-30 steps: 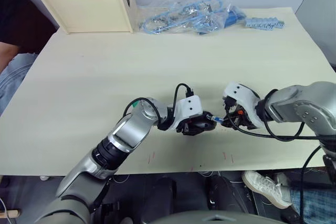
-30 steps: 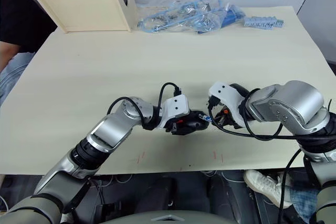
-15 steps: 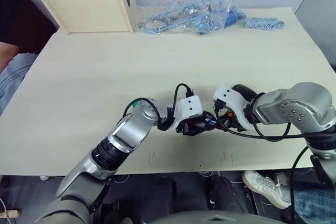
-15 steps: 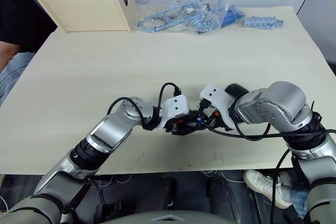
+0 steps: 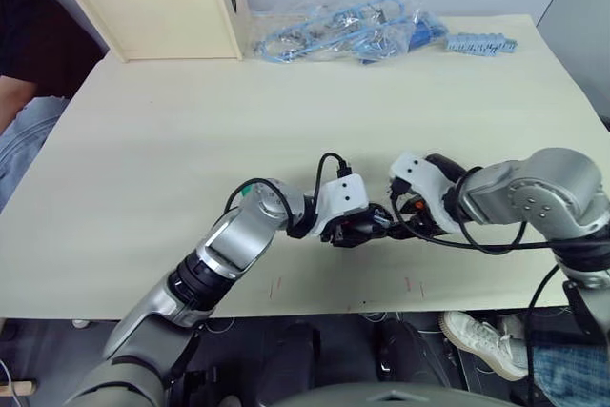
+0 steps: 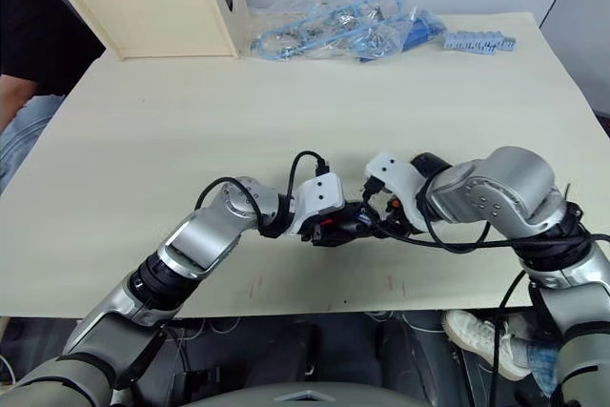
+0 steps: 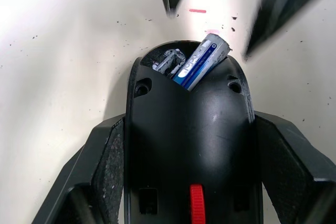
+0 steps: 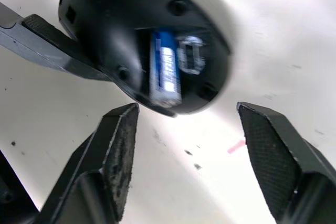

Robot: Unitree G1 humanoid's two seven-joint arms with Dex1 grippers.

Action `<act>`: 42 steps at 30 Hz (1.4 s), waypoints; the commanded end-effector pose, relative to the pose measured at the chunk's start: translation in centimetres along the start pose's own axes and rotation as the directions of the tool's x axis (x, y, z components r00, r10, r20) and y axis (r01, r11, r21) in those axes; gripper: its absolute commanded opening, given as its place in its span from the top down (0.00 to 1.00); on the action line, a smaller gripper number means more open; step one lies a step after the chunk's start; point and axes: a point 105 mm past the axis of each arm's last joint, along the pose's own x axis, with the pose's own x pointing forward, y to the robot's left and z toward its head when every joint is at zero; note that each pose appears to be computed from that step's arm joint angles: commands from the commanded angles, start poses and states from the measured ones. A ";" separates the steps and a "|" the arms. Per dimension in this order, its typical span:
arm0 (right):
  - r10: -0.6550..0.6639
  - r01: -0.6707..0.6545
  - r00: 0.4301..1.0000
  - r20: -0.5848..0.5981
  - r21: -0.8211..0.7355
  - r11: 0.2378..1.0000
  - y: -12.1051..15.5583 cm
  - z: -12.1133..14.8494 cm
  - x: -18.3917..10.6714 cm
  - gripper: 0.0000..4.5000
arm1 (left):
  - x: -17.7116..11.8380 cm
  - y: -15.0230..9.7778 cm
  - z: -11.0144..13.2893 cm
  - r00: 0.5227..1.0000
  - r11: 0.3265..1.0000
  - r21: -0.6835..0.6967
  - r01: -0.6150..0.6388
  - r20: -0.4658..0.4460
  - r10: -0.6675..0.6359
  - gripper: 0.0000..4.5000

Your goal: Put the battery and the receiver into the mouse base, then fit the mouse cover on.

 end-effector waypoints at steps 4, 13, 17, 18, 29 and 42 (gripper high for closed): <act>0.002 0.009 0.924 0.383 -0.025 1.000 1.4 0.3 -3.7 0.32 | 0.4 -1.1 -1.2 0.998 0.999 -0.026 0.040 -0.037 -0.041 0.34; -0.008 0.056 0.831 0.557 -0.068 0.996 1.7 -1.7 -4.4 0.32 | 0.2 -1.1 -1.4 0.998 0.999 -0.026 0.041 -0.043 -0.042 0.34; -0.032 0.074 0.805 0.592 -0.047 0.996 1.5 -2.2 -3.1 0.32 | 0.3 -1.2 -1.4 0.998 0.999 -0.030 0.042 -0.042 -0.044 0.34; -0.035 0.081 0.797 0.603 -0.049 0.996 1.4 -2.3 -2.7 0.32 | 0.3 -1.2 -1.5 0.998 0.999 -0.031 0.042 -0.043 -0.044 0.34; 0.026 -0.016 0.666 0.745 -0.021 1.000 2.3 -2.1 -0.3 0.99 | 0.2 -1.3 -1.5 0.998 0.998 -0.036 0.045 -0.043 -0.046 0.34; 0.039 -0.020 0.683 0.729 -0.034 0.999 2.0 -2.7 3.2 0.99 | 0.2 -1.2 -1.6 0.998 0.998 -0.041 0.041 -0.043 -0.043 0.34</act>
